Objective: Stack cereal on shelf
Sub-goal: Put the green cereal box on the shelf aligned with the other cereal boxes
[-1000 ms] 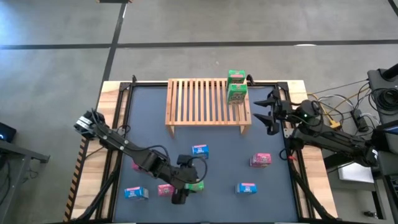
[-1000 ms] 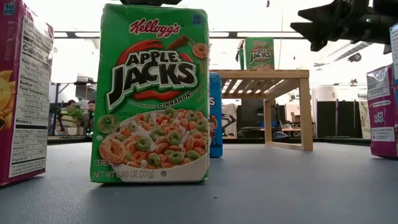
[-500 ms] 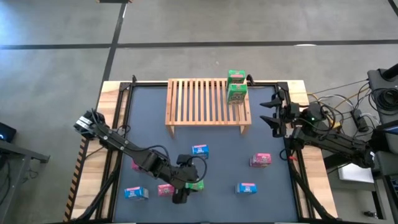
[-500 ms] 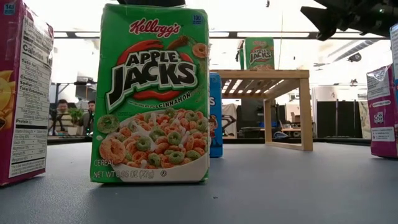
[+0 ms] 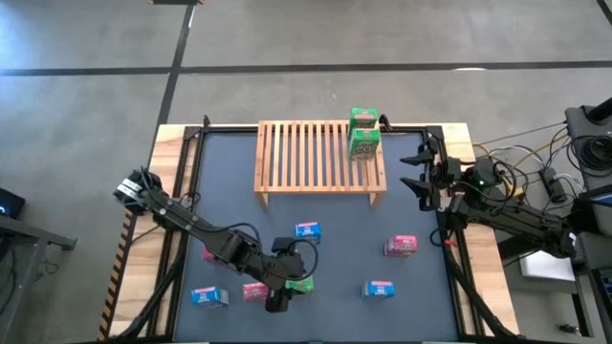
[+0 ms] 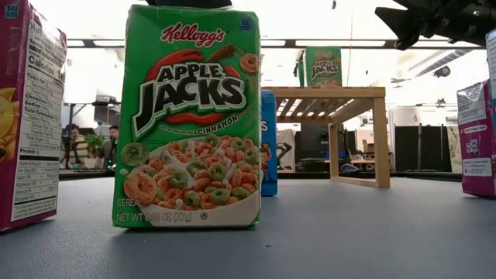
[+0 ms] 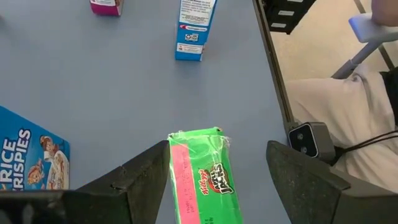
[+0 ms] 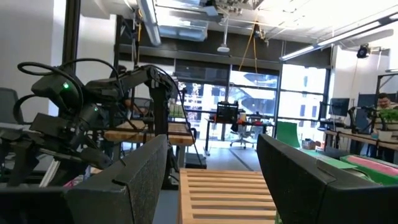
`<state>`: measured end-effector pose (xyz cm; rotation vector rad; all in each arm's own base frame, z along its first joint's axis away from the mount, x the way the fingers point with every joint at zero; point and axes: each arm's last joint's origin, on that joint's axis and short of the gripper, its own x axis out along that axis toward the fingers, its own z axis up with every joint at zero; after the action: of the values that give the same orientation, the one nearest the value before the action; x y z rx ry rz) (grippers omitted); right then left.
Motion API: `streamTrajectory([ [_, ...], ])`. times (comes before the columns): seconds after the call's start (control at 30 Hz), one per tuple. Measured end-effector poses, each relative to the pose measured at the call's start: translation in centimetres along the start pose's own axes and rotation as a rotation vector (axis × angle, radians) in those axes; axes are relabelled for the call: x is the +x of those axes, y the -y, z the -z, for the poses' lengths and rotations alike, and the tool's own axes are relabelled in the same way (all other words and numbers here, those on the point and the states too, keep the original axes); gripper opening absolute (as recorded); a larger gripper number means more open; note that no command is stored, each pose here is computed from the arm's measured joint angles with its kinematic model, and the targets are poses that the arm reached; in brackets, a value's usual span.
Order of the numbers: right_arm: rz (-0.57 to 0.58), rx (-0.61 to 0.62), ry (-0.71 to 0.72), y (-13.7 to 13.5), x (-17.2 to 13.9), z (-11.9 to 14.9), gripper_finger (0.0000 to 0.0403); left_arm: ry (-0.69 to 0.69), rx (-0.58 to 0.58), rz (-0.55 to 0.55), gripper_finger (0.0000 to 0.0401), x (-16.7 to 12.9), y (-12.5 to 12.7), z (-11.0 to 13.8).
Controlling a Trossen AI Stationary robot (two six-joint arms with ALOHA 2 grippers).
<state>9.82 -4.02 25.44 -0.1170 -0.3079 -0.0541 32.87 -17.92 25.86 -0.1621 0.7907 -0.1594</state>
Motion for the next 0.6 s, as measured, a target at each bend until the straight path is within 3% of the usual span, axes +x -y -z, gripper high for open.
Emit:
streamTrajectory([
  [0.37,0.000,-0.002,0.004,0.00,0.00,-0.04,0.0238,-0.036,-0.057,0.006,0.0253,-0.71,0.37,-0.52],
  [0.6,0.001,-0.002,0.004,0.00,0.00,-0.04,0.0238,-0.055,-0.080,-0.015,0.0290,-0.50,0.14,-0.06],
])
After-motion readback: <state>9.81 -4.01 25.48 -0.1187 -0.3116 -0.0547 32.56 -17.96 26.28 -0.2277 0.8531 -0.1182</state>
